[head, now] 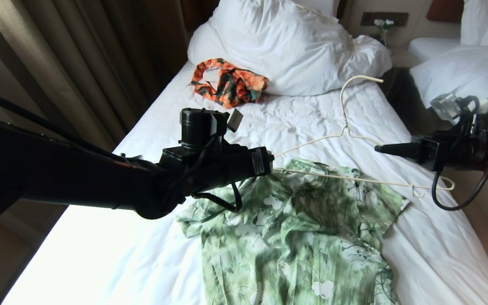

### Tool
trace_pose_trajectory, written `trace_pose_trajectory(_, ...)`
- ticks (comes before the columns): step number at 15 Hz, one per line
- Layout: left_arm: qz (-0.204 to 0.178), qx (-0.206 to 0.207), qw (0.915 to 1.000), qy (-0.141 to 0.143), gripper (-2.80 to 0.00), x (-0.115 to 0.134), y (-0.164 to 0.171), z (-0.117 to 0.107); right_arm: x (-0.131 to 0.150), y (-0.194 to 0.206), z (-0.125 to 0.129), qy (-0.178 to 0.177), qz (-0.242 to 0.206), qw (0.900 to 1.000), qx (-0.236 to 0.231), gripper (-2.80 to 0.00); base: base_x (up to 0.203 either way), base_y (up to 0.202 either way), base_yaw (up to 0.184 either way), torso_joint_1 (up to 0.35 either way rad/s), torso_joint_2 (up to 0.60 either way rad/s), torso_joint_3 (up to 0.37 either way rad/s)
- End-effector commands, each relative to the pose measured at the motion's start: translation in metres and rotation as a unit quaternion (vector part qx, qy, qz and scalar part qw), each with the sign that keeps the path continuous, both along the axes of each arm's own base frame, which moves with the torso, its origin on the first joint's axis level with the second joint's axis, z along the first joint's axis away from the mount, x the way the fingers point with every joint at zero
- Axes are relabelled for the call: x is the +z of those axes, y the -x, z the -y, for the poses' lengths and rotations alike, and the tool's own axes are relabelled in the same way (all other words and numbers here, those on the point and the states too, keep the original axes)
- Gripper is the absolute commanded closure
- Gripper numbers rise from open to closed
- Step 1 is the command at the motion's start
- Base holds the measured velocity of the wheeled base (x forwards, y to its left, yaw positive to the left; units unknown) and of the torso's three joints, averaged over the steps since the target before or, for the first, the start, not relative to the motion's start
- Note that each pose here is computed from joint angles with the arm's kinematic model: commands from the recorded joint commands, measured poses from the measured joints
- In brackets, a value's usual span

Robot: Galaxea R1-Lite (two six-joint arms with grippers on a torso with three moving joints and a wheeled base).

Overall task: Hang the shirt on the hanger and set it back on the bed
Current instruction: Hook one side of the shirt onto the hanger

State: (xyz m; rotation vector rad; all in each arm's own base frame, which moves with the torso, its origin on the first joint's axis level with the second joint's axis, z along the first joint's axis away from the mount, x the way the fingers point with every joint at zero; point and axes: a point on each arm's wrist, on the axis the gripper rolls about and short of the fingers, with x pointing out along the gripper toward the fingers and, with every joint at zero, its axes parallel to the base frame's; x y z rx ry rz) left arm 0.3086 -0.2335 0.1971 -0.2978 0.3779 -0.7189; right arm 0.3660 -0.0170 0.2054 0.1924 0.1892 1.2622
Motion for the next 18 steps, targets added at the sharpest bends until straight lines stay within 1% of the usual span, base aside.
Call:
trace_pose_trajectory(1, 0.003, 0.001, 1.0000, 0.002, 0.00, 0.001, -0.001, 0.000, 0.000, 0.006, -0.005, -0.001, -0.002, 1.000, 0.010, 0.00, 0.000, 0.000, 0.000, 0.000, 0.00, 0.000)
trace_pose_trajectory(6, -0.017, 0.024, 0.9995, -0.015, 0.00, -0.018, -0.016, -0.012, 0.015, 0.023, 0.009, 0.001, 0.014, 1.000, -0.013, 0.00, 0.000, 0.000, 0.000, 0.000, 0.00, 0.000)
trace_pose_trajectory(8, -0.014, 0.037, 0.9990, -0.021, 0.00, -0.022, -0.026, -0.019, 0.014, 0.028, 0.009, 0.000, 0.008, 1.000, -0.015, 0.00, 0.000, 0.000, 0.000, 0.000, 0.00, 0.000)
trace_pose_trajectory(11, 0.008, 0.047, 0.9988, -0.007, 0.00, -0.008, -0.037, -0.020, 0.006, 0.029, 0.007, -0.002, -0.005, 1.000, -0.010, 0.00, 0.000, 0.000, 0.000, 0.000, 0.00, 0.000)
trace_pose_trajectory(13, 0.006, 0.049, 0.9987, -0.011, 0.00, -0.004, -0.037, -0.017, 0.005, 0.029, 0.004, -0.002, -0.007, 1.000, -0.008, 0.00, 0.000, 0.000, 0.000, 0.000, 0.00, 0.000)
trace_pose_trajectory(18, 0.006, 0.019, 0.9997, -0.011, 0.00, 0.004, -0.012, 0.000, 0.007, 0.027, -0.002, -0.001, -0.002, 1.000, 0.002, 0.00, 0.000, 0.000, 0.000, 0.000, 0.00, 0.000)
